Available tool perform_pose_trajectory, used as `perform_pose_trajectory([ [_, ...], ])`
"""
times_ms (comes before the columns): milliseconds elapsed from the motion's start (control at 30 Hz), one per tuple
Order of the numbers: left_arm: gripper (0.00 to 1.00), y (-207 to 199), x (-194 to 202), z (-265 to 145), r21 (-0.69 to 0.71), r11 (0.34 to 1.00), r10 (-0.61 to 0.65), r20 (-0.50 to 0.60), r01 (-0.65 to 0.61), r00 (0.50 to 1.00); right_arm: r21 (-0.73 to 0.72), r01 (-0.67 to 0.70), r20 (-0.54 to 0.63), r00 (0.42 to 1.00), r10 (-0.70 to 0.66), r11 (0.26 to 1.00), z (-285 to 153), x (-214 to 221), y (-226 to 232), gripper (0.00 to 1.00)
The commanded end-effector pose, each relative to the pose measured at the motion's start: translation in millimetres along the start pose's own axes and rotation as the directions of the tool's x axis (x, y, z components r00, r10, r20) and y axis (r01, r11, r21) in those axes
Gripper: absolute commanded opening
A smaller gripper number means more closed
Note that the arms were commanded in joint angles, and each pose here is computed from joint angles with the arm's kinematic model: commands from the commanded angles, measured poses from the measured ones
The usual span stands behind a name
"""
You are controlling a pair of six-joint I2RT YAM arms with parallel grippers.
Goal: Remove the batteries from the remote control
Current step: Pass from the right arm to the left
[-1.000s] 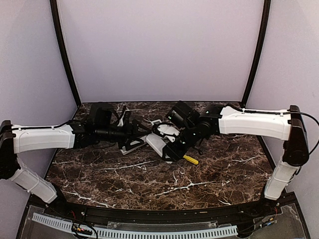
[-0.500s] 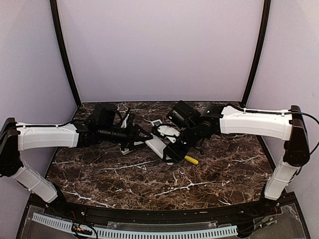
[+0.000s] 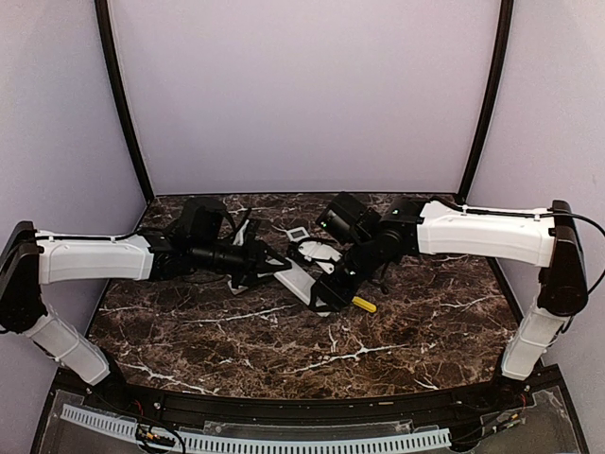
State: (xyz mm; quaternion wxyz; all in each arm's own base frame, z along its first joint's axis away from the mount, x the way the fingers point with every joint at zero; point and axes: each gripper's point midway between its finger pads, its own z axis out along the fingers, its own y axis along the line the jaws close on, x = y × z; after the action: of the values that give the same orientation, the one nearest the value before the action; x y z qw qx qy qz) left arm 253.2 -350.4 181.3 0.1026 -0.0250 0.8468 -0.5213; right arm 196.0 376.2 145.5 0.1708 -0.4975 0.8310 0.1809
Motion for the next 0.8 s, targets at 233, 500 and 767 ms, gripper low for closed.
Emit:
perform_pose_trajectory([
  [233,0.1,-8.1,2.9,-3.0,0.013,1.0,0.005,0.002,-0.005,1.0,0.014,0.007,0.077,0.997,-0.008,1.0,-18.9,-15.5,4.7,0.37],
  [500,0.0,-19.3,-4.0,-19.8,0.064,0.998,-0.009,0.094,0.003,0.995,0.034,-0.069,0.193,0.979,0.061,0.997,-44.4,-32.3,1.9,0.85],
  [767,0.0,-33.4,-16.7,-38.1,0.164,0.985,0.025,0.205,-0.059,0.978,-0.104,-0.312,0.43,0.842,0.326,0.944,-103.4,-61.1,-16.0,0.99],
])
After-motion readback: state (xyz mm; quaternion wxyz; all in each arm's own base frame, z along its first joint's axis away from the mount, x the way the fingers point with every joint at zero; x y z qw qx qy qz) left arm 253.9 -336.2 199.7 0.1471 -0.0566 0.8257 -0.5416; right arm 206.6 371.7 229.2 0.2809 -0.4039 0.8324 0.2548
